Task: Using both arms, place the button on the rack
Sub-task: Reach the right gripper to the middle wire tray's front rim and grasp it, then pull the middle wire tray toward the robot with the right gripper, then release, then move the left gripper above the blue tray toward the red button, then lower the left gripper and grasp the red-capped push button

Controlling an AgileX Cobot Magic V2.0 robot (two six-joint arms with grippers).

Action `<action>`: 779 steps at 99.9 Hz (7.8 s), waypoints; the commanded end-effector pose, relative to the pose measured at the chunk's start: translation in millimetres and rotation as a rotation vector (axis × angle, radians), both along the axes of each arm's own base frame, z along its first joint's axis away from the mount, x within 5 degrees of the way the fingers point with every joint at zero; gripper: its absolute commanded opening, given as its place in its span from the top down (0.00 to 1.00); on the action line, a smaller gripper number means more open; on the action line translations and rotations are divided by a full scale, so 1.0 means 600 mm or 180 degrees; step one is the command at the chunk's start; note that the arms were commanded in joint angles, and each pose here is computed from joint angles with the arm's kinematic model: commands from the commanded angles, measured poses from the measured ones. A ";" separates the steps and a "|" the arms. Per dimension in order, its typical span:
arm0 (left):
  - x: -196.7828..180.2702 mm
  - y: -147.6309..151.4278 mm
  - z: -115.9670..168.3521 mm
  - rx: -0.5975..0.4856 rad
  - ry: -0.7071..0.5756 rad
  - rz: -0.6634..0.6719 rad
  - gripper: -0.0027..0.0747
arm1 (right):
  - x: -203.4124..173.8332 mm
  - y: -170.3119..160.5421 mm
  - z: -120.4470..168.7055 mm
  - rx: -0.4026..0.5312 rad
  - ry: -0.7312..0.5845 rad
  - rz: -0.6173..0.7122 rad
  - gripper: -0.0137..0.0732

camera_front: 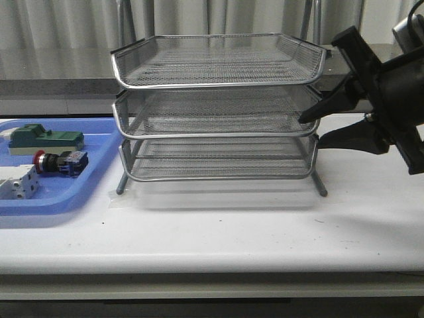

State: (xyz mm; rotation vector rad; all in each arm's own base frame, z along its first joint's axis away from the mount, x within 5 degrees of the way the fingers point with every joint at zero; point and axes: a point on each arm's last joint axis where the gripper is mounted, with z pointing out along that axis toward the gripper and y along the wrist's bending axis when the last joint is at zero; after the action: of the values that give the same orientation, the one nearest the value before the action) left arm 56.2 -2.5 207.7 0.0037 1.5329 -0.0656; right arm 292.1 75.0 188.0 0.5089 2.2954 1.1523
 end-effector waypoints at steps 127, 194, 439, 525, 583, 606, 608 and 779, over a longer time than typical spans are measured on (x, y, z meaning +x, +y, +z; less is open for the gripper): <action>-0.002 0.000 -0.005 -0.0011 -0.0220 -0.0013 0.99 | 0.011 0.021 -0.011 0.0209 -0.0023 0.0499 0.89; -0.002 0.000 -0.005 -0.0011 -0.0220 -0.0013 0.99 | -0.126 0.013 -0.009 0.0085 0.0038 0.0740 0.89; -0.002 0.000 -0.005 -0.0011 -0.0220 -0.0013 0.99 | -0.346 -0.117 0.244 -0.3041 -0.1012 0.0013 0.82; 0.043 -0.008 0.185 -0.0211 0.0471 -0.0123 0.99 | -0.347 -0.117 0.244 -0.3040 -0.1010 0.0015 0.92; 0.269 -0.023 0.250 -0.0125 0.1930 -0.0171 0.99 | -0.347 -0.117 0.244 -0.3040 -0.1010 0.0015 0.92; 0.346 -0.027 0.230 -0.0095 0.2268 -0.0177 0.99 | -0.347 -0.117 0.244 -0.3040 -0.1010 0.0015 0.92; 0.350 -0.027 0.227 -0.0057 0.2288 -0.0189 0.99 | -0.347 -0.117 0.244 -0.3040 -0.1010 0.0015 0.92; 0.643 -0.056 0.125 0.2325 0.3076 -0.1875 0.14 | -0.347 -0.117 0.244 -0.3040 -0.1010 0.0015 0.92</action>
State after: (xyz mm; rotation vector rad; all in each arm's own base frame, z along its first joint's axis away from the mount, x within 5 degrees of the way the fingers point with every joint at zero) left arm 442.1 -30.8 256.3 1.1123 2.4988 0.0227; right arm 81.4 5.0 320.7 -0.0527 2.3143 0.0356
